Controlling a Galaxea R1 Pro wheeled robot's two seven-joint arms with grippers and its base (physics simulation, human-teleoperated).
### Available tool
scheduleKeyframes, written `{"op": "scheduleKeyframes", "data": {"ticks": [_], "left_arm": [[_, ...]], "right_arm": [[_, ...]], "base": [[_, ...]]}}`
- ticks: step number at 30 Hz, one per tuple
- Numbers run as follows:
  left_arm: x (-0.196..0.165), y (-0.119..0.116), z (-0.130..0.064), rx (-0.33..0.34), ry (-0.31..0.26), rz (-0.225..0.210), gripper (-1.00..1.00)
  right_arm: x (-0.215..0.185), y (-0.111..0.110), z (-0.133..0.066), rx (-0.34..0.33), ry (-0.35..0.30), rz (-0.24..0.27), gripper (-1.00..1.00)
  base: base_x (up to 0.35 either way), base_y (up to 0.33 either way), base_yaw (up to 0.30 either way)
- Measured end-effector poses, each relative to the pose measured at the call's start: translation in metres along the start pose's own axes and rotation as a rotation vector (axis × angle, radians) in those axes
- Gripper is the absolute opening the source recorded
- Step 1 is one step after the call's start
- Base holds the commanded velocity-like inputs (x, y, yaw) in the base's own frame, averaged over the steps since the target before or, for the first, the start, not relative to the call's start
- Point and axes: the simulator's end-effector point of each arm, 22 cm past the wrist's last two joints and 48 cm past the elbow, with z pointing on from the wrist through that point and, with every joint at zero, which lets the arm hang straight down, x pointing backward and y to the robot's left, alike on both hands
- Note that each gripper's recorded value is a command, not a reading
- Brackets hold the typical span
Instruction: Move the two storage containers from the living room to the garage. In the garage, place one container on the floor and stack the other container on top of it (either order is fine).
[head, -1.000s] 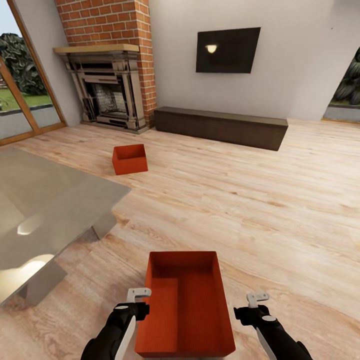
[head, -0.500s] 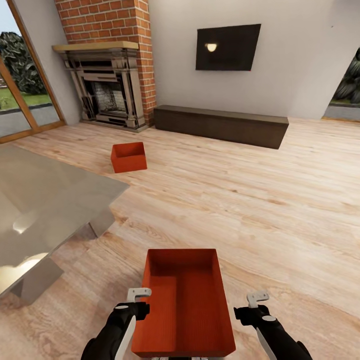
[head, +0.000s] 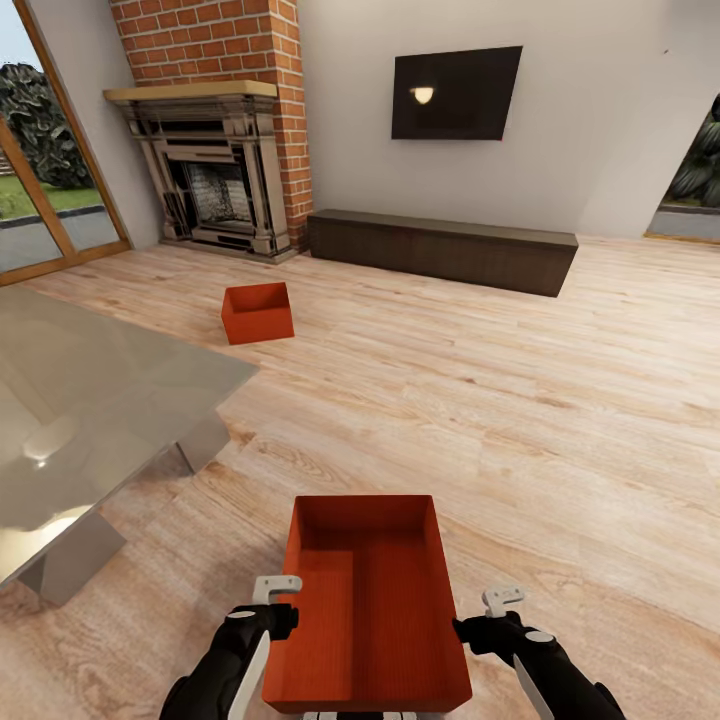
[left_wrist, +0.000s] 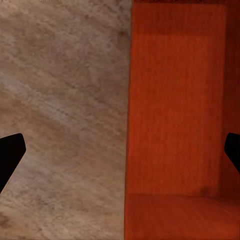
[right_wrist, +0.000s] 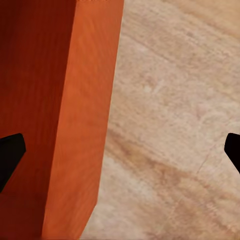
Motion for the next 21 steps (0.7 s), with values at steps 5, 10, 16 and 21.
{"op": "scheduleKeyframes", "data": {"ticks": [5, 10, 16, 21], "left_arm": [[0.0, -0.0005, 0.0, 0.001, -0.001, 0.0, 1.0], [0.0, -0.0006, 0.0, 0.001, -0.001, 0.0, 1.0], [0.0, 0.0003, 0.0002, 0.0, -0.001, 0.0, 1.0], [-0.0001, 0.0001, 0.0001, 0.0, -0.001, 0.0, 1.0]], "right_arm": [[-0.001, 0.0013, -0.0002, -0.008, -0.002, 0.001, 1.0], [-0.0046, 0.003, -0.0004, -0.016, -0.014, 0.043, 1.0], [-0.0084, 0.0037, -0.0009, -0.026, -0.028, 0.105, 1.0], [-0.0089, 0.0036, -0.001, -0.027, -0.03, 0.115, 1.0]], "base": [[0.0, 0.0, 0.0], [0.0, 0.0, 0.0], [0.0, 0.0, 0.0], [0.0, 0.0, 0.0]]}}
